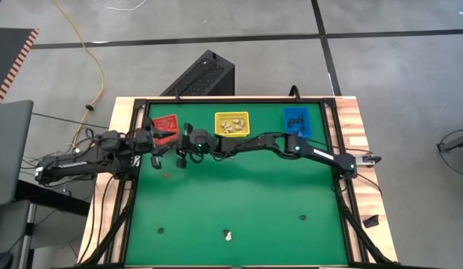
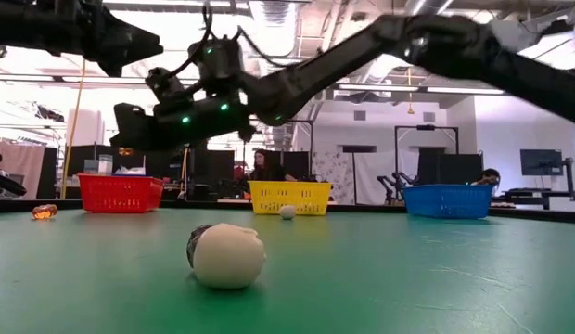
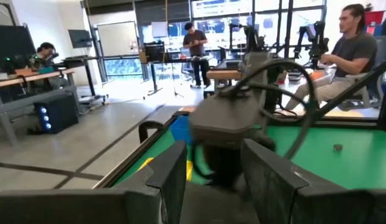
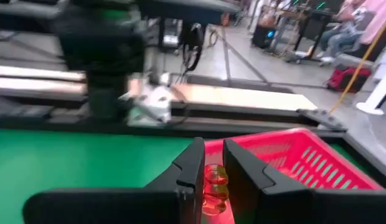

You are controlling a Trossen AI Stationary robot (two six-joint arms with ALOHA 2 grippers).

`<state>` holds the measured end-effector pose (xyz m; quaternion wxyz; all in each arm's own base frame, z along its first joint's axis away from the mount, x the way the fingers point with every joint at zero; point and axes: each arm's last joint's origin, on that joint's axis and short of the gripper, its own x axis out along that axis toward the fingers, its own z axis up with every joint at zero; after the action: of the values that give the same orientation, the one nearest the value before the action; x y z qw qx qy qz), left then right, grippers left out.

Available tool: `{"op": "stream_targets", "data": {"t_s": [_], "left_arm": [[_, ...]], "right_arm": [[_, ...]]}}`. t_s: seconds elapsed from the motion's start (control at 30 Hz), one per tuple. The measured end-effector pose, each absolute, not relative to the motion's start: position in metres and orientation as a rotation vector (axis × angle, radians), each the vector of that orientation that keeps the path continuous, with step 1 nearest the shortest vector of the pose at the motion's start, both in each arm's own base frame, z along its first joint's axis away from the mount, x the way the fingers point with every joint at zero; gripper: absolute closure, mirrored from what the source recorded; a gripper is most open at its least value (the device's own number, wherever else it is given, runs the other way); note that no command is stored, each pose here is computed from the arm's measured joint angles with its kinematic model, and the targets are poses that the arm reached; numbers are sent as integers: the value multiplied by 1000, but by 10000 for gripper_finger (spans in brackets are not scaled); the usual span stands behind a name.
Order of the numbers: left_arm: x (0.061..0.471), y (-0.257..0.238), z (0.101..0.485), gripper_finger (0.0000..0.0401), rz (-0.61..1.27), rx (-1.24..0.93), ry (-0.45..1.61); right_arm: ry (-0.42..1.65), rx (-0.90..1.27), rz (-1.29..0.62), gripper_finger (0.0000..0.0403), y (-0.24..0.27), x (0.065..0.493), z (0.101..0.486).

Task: Sort Halloween decoration
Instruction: Put the orange flower toy into the red bin

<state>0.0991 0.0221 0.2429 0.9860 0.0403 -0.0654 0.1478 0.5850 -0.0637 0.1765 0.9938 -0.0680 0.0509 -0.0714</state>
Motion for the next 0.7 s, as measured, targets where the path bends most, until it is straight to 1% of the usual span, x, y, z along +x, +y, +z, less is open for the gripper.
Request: {"op": "stream_targets", "data": {"t_s": [0.2,0.33,0.43,0.57,0.7], "left_arm": [[95,21,242,259,297,81,-126],[95,21,242,259,297,81,-126],[95,21,242,259,297,81,-127],[96,21,242,259,297,81,-124],[96,21,240,259,296,80,-104]], "right_arm": [[72,-128,-193,320,-88,602,169],[68,-74,-217,303,-101,600,161],[72,-35,-228,275,-107,599,161],[106,-10,-233,222,-110,598,161],[212,-35,-225,172,-108,591,182]]}}
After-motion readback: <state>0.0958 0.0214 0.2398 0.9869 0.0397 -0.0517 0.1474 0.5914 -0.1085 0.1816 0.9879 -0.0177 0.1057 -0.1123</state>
